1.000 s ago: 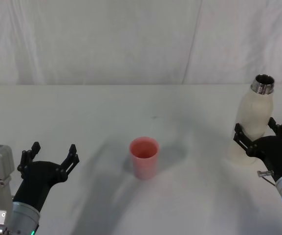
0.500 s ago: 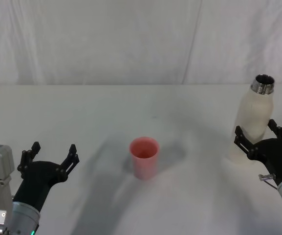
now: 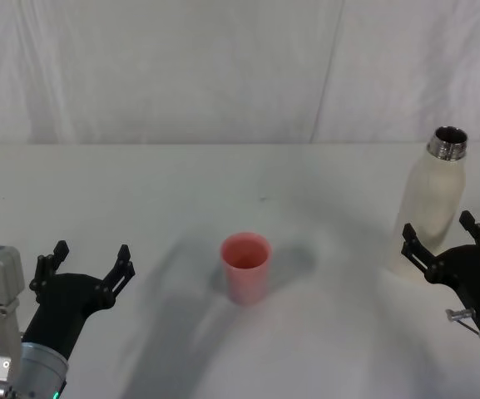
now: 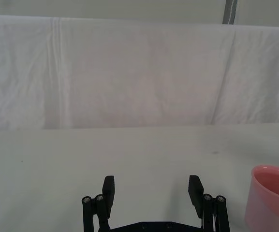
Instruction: Grasp the thermos with one hand and pour water into the cup lid.
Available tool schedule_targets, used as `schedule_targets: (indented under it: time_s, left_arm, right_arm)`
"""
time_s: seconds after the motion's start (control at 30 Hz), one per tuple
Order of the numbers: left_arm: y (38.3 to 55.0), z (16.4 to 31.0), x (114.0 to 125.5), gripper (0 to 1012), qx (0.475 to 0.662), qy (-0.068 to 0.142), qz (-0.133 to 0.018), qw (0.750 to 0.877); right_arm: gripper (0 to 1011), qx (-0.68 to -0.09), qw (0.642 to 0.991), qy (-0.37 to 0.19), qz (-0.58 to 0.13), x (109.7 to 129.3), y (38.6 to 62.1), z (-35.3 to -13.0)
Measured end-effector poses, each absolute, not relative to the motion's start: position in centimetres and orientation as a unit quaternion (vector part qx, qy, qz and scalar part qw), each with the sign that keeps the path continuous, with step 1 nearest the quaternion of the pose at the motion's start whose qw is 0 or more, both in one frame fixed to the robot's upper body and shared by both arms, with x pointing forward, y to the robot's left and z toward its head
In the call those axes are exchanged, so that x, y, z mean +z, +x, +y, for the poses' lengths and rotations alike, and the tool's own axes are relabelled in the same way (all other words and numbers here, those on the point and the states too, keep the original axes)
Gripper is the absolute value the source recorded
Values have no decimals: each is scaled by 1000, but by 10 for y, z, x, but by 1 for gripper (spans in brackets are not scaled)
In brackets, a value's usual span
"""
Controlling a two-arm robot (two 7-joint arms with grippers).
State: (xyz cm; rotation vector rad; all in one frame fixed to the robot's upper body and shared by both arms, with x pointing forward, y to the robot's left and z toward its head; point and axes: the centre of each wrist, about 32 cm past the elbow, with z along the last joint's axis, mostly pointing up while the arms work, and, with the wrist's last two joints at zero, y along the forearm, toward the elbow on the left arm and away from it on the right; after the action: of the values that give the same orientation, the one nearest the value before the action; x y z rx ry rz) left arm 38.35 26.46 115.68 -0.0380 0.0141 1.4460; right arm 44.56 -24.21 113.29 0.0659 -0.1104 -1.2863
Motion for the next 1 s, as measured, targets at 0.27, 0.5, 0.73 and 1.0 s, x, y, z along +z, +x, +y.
schedule_targets:
  time_s: [0.27,0.5,0.73,1.0]
  left_arm:
    - [384,265,1157,1001,662,-17,6,750]
    - [384,265,1157,1001,662,-17,6,750]
    - [384,265,1157,1001,662,-17,6,750]
    - [384,265,1157,1001,662,-17,6,750]
  right_arm:
    - [1001,-591,805,36,-46,1130,438,-241]
    - [1001,-582,812,40,-36,1126,432,-237]
    - [1001,-571,820,40,-27,1121,427,-231]
    - [1001,-562,826,36,-20,1117,423,-225]
